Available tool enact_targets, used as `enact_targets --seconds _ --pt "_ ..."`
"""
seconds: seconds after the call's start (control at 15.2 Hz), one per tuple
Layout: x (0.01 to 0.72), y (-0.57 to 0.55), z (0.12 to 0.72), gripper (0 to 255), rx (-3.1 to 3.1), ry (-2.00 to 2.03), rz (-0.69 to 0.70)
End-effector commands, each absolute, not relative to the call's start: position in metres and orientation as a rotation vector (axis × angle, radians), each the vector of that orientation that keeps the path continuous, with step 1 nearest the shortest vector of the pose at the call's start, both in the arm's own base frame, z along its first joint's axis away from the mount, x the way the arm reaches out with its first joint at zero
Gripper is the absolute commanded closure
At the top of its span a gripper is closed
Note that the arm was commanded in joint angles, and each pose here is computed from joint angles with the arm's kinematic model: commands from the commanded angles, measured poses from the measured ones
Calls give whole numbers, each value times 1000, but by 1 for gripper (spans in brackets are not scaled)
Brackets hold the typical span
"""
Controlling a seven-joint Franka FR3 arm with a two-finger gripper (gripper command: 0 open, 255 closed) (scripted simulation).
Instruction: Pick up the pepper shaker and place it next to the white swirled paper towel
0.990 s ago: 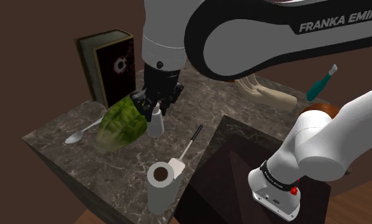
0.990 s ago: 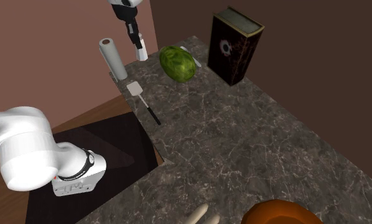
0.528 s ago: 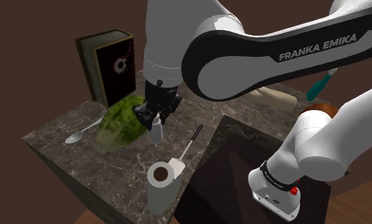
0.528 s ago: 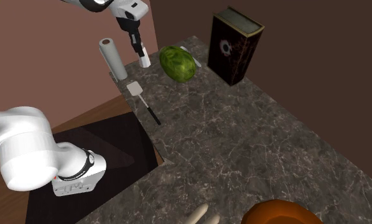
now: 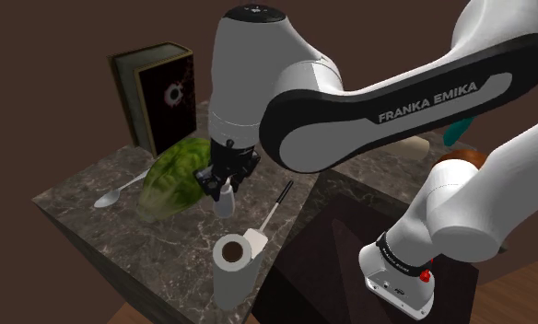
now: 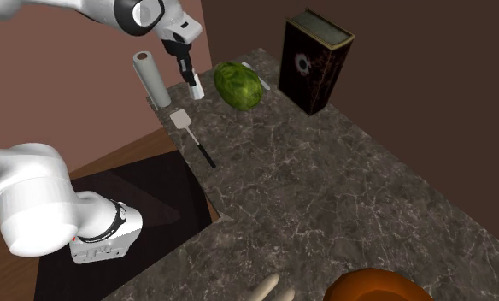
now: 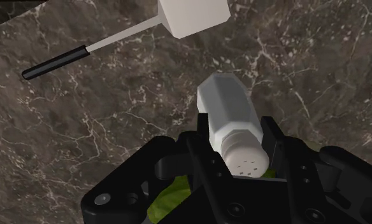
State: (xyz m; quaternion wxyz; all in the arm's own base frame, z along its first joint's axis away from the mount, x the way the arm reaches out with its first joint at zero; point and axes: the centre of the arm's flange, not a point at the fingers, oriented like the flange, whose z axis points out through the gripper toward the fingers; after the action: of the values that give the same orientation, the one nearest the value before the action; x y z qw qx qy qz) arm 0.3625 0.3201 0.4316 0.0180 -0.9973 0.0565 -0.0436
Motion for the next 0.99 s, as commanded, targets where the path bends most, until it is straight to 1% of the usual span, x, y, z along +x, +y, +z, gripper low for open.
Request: enact_targets --seconds 0.0,0.73,0.92 --pt "362 320 421 255 -3097 175 -136" --pt "362 320 359 255 -3097 175 -136" --pt "362 320 359 255 -3097 175 -136"
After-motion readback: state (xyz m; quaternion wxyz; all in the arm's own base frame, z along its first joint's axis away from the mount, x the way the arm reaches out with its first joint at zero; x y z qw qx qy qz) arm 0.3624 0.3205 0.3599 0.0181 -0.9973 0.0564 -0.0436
